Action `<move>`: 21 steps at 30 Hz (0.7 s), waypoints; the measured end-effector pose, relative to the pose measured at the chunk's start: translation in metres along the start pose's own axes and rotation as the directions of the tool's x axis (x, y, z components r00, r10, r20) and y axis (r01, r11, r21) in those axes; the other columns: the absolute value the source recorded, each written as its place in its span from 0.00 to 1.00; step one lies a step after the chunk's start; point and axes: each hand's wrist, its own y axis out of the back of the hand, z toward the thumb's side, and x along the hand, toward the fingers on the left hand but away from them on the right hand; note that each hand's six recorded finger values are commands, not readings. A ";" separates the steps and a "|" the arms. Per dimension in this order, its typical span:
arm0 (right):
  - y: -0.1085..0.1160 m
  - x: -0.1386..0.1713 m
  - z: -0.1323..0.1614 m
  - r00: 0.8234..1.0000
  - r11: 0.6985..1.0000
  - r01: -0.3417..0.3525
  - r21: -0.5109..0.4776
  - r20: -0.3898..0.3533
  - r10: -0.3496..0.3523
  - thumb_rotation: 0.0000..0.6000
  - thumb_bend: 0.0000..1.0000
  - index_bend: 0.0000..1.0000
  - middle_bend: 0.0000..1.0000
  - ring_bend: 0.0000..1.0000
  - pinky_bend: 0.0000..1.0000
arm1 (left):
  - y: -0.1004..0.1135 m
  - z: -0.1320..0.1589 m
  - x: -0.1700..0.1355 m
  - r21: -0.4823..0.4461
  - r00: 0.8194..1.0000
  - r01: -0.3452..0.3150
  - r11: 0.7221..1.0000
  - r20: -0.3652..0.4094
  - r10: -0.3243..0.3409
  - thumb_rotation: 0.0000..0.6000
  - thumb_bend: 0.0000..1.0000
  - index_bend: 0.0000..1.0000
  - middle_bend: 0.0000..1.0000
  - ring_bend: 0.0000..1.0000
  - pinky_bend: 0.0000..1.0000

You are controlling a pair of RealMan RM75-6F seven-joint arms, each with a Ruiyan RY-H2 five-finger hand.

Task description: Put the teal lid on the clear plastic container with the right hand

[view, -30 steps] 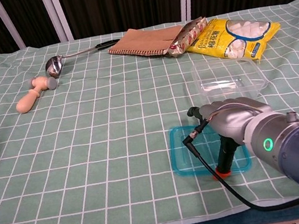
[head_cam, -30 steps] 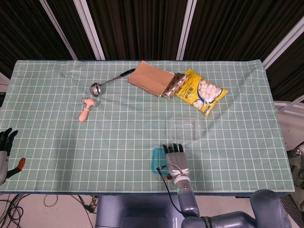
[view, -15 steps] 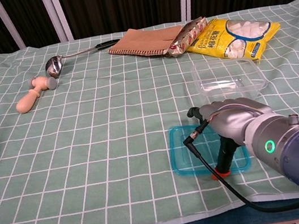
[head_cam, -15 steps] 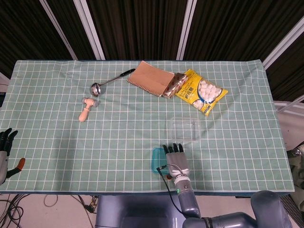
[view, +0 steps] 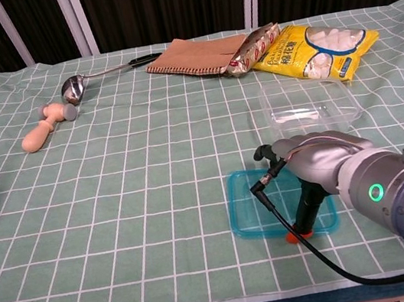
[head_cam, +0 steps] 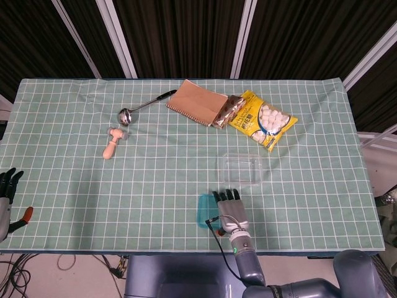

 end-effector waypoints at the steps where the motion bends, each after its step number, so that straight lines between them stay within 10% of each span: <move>1: 0.000 0.000 0.000 1.000 1.000 0.000 -0.001 0.000 0.000 1.00 0.28 0.11 0.46 0.09 0.00 | 0.000 0.000 0.000 0.000 1.000 0.000 1.000 0.000 0.000 1.00 0.33 0.08 0.00 0.00 0.00; 21: 0.011 0.008 -0.002 0.999 0.999 0.036 -0.029 -0.034 -0.037 1.00 0.28 0.12 0.47 0.09 0.00 | 0.000 0.000 0.000 0.000 1.000 0.000 1.000 -0.002 0.000 1.00 0.33 0.08 0.00 0.00 0.00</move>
